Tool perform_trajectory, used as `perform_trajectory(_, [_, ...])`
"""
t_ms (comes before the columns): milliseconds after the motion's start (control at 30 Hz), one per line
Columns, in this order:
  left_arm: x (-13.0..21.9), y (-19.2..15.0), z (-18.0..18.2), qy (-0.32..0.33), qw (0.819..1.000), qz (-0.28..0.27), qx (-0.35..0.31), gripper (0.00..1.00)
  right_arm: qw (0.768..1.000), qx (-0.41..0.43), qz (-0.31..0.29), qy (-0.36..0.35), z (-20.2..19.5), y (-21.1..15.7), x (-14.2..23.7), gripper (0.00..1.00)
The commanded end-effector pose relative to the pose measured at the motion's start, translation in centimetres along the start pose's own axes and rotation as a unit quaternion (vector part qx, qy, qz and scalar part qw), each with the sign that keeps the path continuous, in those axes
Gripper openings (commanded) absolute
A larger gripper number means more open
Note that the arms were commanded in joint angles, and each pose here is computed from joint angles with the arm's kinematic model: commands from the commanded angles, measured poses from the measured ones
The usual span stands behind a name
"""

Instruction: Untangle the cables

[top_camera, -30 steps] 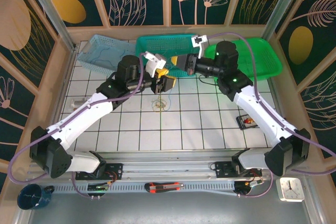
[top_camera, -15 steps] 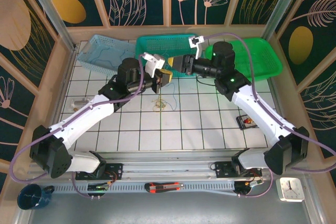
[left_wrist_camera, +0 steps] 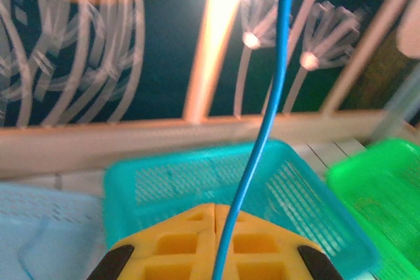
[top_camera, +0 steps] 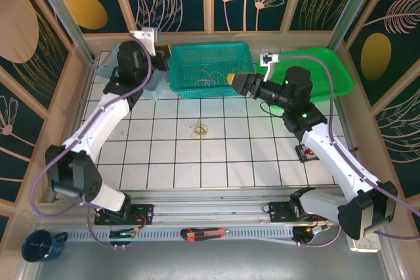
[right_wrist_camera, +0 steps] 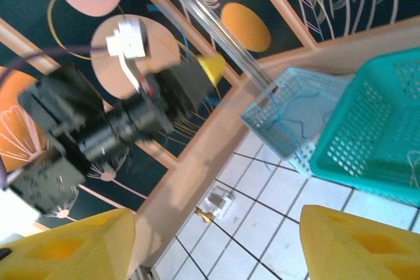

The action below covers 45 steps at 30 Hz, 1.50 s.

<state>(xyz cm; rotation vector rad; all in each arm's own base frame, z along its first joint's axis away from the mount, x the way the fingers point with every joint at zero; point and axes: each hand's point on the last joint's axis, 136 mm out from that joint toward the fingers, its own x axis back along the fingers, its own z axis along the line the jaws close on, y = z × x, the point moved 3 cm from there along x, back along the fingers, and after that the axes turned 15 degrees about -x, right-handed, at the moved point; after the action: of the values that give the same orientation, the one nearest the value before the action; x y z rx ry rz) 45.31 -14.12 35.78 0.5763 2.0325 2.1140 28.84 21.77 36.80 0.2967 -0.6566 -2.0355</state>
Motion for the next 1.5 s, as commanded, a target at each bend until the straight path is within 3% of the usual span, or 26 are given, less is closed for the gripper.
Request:
perform_trajectory(0, [-1.6, 0.7, 5.2, 0.075, 0.997, 0.008, -0.019, 0.00, 1.000, -0.005, -0.010, -0.012, -0.9, -0.8, 0.3, 0.67])
perform_trajectory(100, [-2.9, 1.3, 8.9, 0.116, 0.993, 0.005, -0.014, 0.00, 0.999, -0.016, 0.001, -0.031, -2.6, -2.3, 0.3, 0.67])
perform_trajectory(333, [-7.5, -1.2, 14.8, 0.174, 0.984, 0.031, 0.003, 0.00, 0.997, -0.029, 0.019, -0.064, -5.1, -4.2, 0.1, 0.67])
perform_trajectory(567, [-11.9, -7.7, 18.7, 0.191, 0.976, 0.092, 0.043, 0.00, 0.995, -0.033, 0.040, -0.086, -6.7, -5.3, -0.7, 0.67])
perform_trajectory(733, [-12.2, -12.9, 20.2, 0.198, 0.968, 0.116, 0.102, 0.00, 0.993, -0.030, 0.051, -0.103, -7.8, -5.9, -1.3, 0.67])
perform_trajectory(767, [-11.9, -13.6, 20.6, 0.200, 0.966, 0.117, 0.118, 0.04, 0.992, -0.026, 0.055, -0.109, -8.1, -6.1, -1.4, 0.67])
perform_trajectory(800, [-11.5, -14.1, 21.0, 0.205, 0.963, 0.117, 0.130, 0.17, 0.992, -0.023, 0.056, -0.114, -8.3, -6.2, -1.5, 0.67])
perform_trajectory(867, [-10.3, -14.4, 21.8, 0.214, 0.958, 0.109, 0.159, 0.65, 0.990, -0.012, 0.059, -0.129, -8.8, -6.4, -1.8, 0.67])
perform_trajectory(933, [-9.0, -13.7, 22.2, 0.217, 0.955, 0.094, 0.177, 0.92, 0.987, -0.004, 0.063, -0.147, -9.5, -6.8, -2.1, 0.67])
perform_trajectory(967, [-8.5, -12.9, 22.1, 0.212, 0.957, 0.087, 0.180, 0.99, 0.986, 0.000, 0.064, -0.153, -9.7, -6.9, -2.2, 0.67])
perform_trajectory(1200, [-6.0, -7.3, 19.7, 0.155, 0.969, 0.065, 0.180, 0.99, 0.979, 0.015, 0.070, -0.189, -11.0, -8.9, -2.8, 0.67])
perform_trajectory(1333, [-4.5, -6.7, 16.6, 0.083, 0.972, 0.060, 0.210, 0.99, 0.973, 0.024, 0.082, -0.213, -12.1, -10.2, -3.7, 0.67])
perform_trajectory(1467, [-2.0, -8.1, 12.3, 0.021, 0.970, 0.068, 0.231, 0.99, 0.964, 0.030, 0.114, -0.237, -13.6, -12.1, -5.1, 0.66])
